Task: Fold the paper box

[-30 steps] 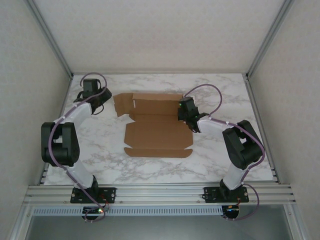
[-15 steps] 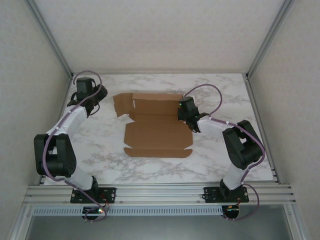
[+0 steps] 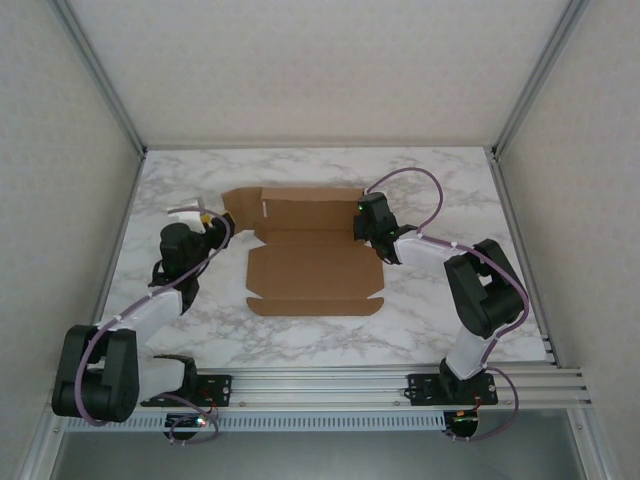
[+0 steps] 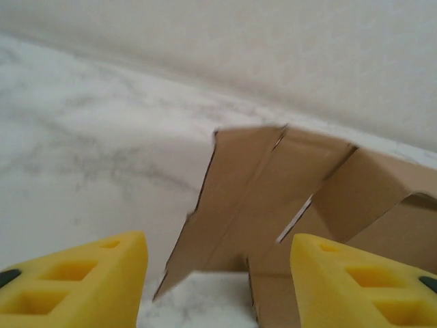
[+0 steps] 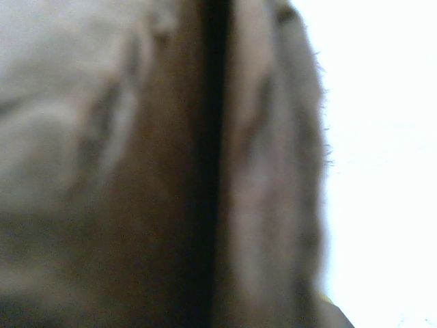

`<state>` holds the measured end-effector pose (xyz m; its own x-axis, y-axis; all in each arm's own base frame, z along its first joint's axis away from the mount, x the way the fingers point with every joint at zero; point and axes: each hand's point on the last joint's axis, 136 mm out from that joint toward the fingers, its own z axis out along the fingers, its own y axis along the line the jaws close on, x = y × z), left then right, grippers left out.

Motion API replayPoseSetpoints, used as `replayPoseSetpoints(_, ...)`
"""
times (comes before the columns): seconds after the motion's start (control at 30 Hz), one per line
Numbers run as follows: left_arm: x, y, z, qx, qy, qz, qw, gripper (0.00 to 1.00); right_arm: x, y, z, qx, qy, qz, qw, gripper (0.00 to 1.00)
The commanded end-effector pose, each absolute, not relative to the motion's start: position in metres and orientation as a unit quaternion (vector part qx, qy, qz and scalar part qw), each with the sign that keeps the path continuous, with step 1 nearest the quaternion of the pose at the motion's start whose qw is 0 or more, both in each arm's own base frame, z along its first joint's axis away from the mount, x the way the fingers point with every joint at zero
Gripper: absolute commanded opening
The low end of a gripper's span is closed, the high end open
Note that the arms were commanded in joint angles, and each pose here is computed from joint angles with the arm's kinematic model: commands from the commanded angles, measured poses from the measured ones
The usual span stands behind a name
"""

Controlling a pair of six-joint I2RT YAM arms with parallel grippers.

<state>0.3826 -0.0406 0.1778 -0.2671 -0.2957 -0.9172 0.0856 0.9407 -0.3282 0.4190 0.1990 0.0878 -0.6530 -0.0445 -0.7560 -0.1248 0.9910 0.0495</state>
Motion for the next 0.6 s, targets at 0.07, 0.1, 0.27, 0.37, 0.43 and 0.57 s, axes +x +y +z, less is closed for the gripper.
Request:
replayPoseSetpoints(0.07,0.407,-0.047,0.190,0.021,0.777,-0.125,0.616,0.59,0.411,0.204,0.070,-0.064,0.920,0.060,0.383,0.00)
replayPoseSetpoints(0.1,0.411,-0.047,0.185,0.027,0.783,-0.122,0.609,0.60,0.410,0.205,0.071,-0.064,0.920,0.062,0.383,0.00)
replayPoseSetpoints(0.27,0.429,-0.045,0.161,0.035,0.808,-0.129,0.573,0.62,0.410,0.205,0.073,-0.064,0.918,0.065,0.385,0.00)
replayPoseSetpoints(0.37,0.435,-0.050,0.151,0.048,0.816,-0.148,0.557,0.61,0.410,0.206,0.073,-0.065,0.918,0.066,0.385,0.00)
replayPoseSetpoints(0.43,0.438,-0.051,0.145,0.047,0.821,-0.153,0.549,0.59,0.409,0.206,0.072,-0.066,0.919,0.067,0.383,0.00)
replayPoseSetpoints(0.57,0.440,-0.052,0.145,0.047,0.821,-0.164,0.545,0.49,0.410,0.206,0.073,-0.067,0.919,0.067,0.384,0.00)
